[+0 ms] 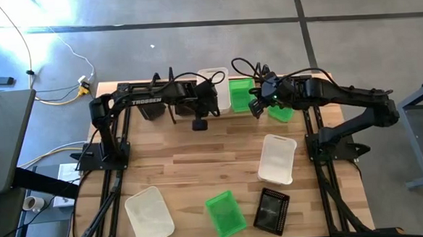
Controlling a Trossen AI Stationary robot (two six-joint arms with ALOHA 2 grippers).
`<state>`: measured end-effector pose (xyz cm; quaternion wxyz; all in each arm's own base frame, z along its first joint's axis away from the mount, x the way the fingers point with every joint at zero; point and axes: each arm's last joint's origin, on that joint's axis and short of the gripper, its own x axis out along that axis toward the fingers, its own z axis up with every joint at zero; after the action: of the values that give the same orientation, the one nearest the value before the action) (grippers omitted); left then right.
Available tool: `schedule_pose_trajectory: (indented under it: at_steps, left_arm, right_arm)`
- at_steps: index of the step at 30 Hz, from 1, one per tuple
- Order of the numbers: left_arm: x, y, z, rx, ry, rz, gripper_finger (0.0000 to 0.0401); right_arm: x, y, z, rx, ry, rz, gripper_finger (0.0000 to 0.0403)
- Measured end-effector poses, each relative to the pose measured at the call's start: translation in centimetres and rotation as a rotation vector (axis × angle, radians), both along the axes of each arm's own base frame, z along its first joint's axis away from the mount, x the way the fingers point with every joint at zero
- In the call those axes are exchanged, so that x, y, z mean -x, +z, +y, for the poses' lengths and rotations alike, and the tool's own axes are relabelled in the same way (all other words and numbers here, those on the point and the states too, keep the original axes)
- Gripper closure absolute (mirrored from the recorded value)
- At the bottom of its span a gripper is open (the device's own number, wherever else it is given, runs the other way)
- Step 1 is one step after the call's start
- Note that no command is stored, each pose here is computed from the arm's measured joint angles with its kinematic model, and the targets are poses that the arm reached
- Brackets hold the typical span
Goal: Stack baskets on shelf by color
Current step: Put the middle left white bin on the shelf
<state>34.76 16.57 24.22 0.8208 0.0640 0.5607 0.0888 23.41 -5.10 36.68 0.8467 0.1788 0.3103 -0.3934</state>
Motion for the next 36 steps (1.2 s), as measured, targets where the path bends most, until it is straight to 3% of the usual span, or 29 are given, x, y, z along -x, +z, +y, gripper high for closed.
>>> schedule_pose_trajectory:
  at_steps: [36]
  left_arm:
    - [0.34,-0.27,0.66,0.061,0.01,-0.011,0.0396]
  right_arm:
    - [-0.31,0.22,0.04,-0.018,0.022,-0.043,0.0345]
